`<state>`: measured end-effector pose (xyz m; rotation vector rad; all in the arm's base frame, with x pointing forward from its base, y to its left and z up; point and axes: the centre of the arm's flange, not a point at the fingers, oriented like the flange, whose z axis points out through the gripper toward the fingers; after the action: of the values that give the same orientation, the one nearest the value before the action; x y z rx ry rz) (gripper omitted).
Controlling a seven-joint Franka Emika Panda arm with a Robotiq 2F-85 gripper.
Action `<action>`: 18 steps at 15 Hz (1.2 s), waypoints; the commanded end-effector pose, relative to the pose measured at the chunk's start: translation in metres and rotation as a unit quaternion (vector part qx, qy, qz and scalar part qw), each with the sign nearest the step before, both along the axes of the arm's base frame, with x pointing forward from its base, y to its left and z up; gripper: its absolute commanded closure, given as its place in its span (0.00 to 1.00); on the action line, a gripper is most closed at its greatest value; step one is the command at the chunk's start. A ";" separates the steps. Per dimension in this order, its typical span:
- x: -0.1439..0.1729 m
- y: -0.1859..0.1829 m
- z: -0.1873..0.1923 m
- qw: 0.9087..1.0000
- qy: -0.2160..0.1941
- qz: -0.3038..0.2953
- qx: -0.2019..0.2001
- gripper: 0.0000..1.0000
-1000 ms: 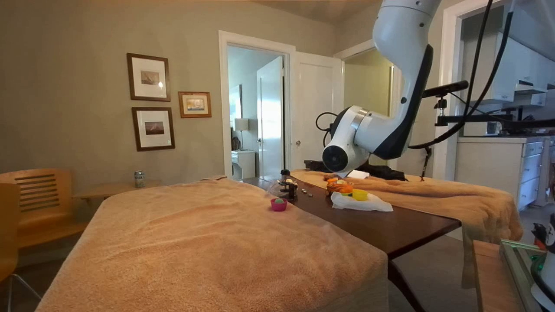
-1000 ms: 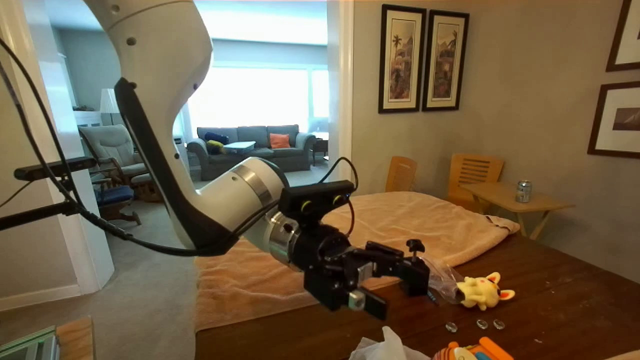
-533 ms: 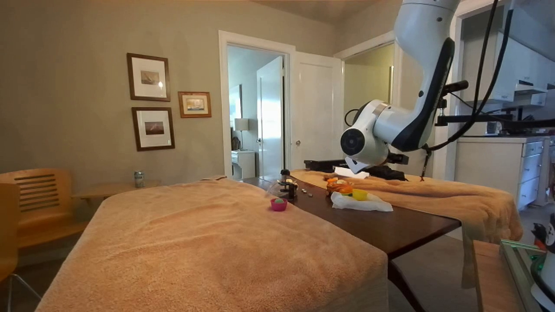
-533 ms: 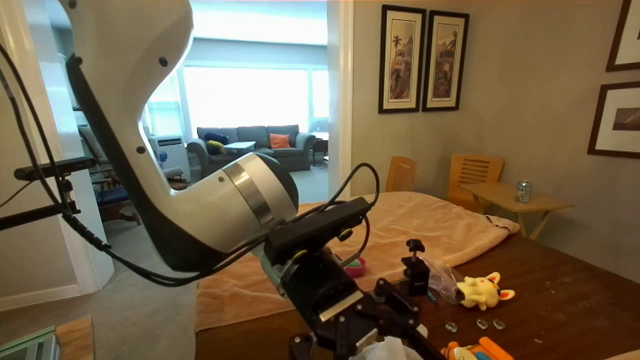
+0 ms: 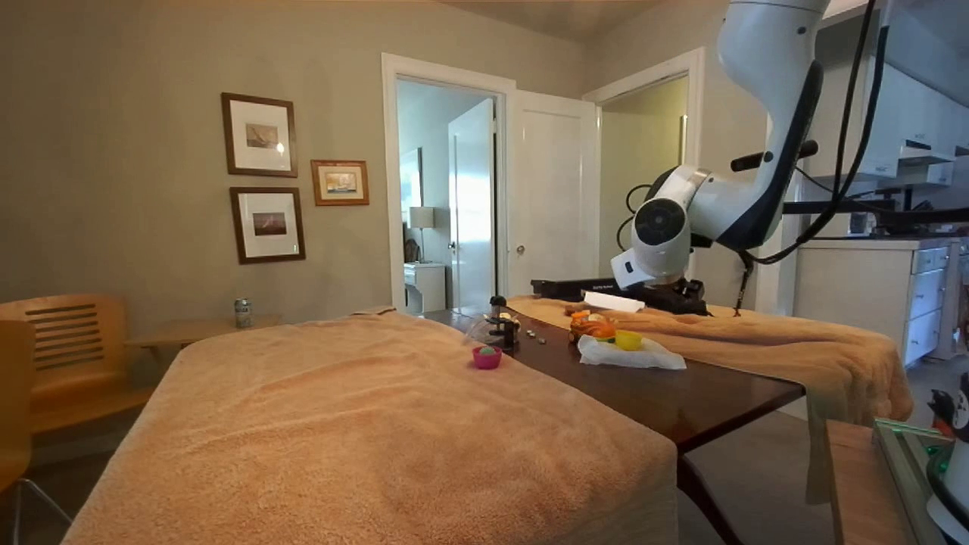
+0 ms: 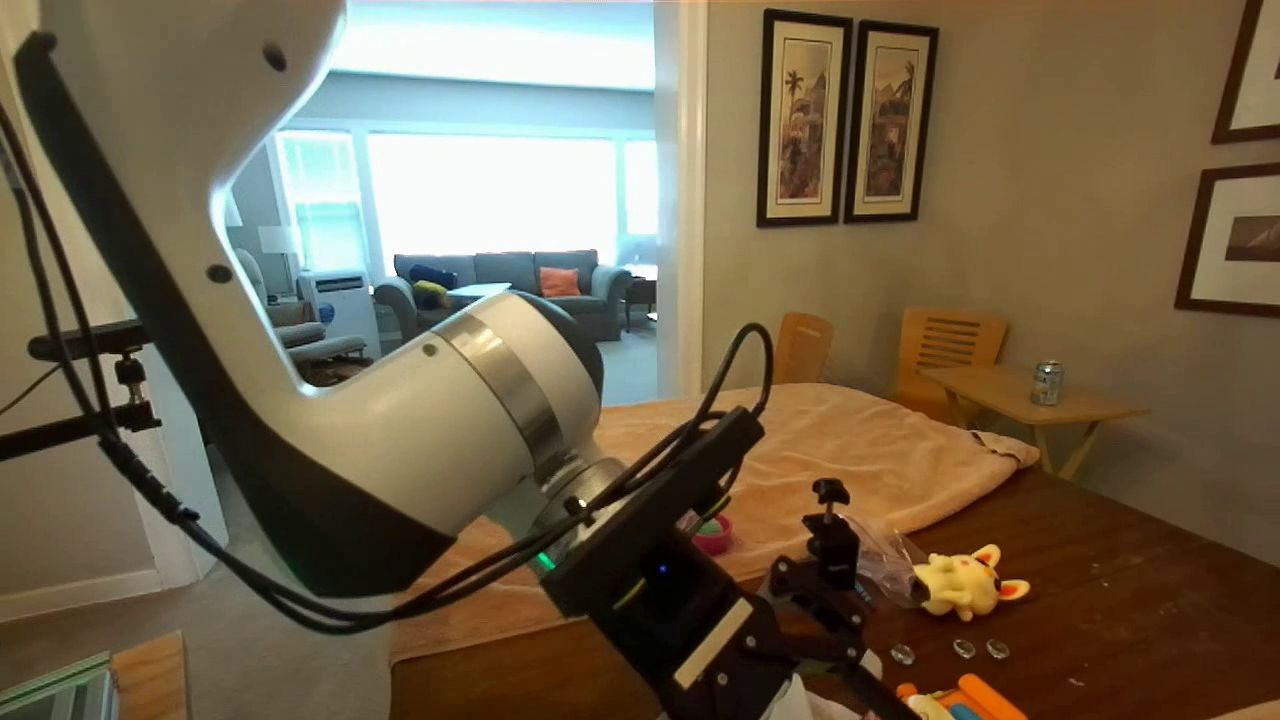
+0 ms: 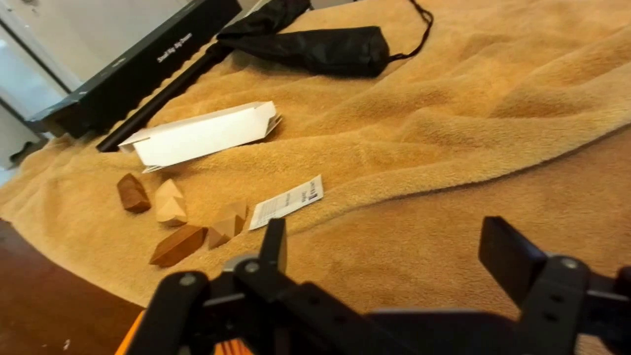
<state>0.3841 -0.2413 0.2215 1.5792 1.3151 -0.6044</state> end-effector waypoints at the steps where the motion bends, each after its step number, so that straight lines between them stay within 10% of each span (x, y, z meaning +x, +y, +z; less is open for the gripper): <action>1: -0.013 -0.014 0.008 0.995 -0.046 0.085 0.020 0.00; 10: 0.002 -0.003 0.001 0.999 -0.035 0.034 0.020 0.00; 18: 0.042 0.011 0.035 0.966 -0.164 -0.040 0.194 0.00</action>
<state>0.4150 -0.2275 0.2434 1.8379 1.2407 -0.2246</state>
